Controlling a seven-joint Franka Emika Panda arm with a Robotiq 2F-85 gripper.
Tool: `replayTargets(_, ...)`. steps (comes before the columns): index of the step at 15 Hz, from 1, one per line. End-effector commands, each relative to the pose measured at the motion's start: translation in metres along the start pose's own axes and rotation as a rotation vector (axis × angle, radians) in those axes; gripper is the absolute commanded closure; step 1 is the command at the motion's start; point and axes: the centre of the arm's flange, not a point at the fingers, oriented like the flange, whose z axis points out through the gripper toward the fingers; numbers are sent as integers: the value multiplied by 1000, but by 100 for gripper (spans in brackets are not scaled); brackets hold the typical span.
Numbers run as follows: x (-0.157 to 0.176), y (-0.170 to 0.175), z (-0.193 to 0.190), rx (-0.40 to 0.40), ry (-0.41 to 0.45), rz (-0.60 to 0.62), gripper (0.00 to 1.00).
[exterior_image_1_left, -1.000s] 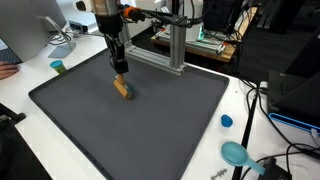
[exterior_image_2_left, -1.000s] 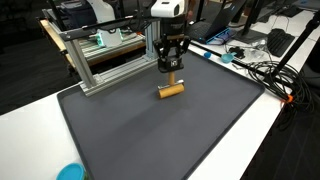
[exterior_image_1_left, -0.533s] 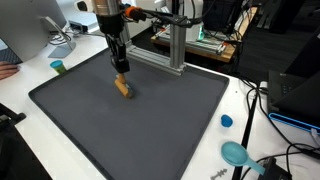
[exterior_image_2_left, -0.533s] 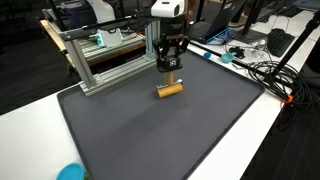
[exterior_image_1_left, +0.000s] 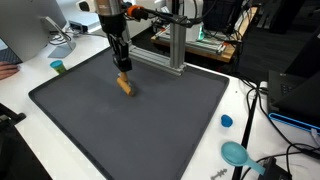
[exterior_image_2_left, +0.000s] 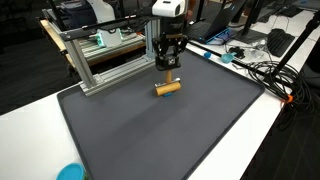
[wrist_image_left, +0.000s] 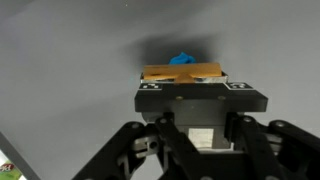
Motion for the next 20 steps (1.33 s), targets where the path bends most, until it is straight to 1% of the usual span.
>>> replayTargets(1,-10,4,19,-16,-36,-5,78)
replayTargets(3,-10,4,25,-23,-29,-1,78)
replayTargets(6,-11,6,29,-54,-65,-13,78)
replayTargets(10,-10,6,36,-40,-70,-7,78)
replayTargets(18,-7,9,51,-50,-113,-3,78)
replayTargets(19,-1,1,6,-8,-13,-1,78)
replayTargets(20,1,1,4,-7,-9,-1,53)
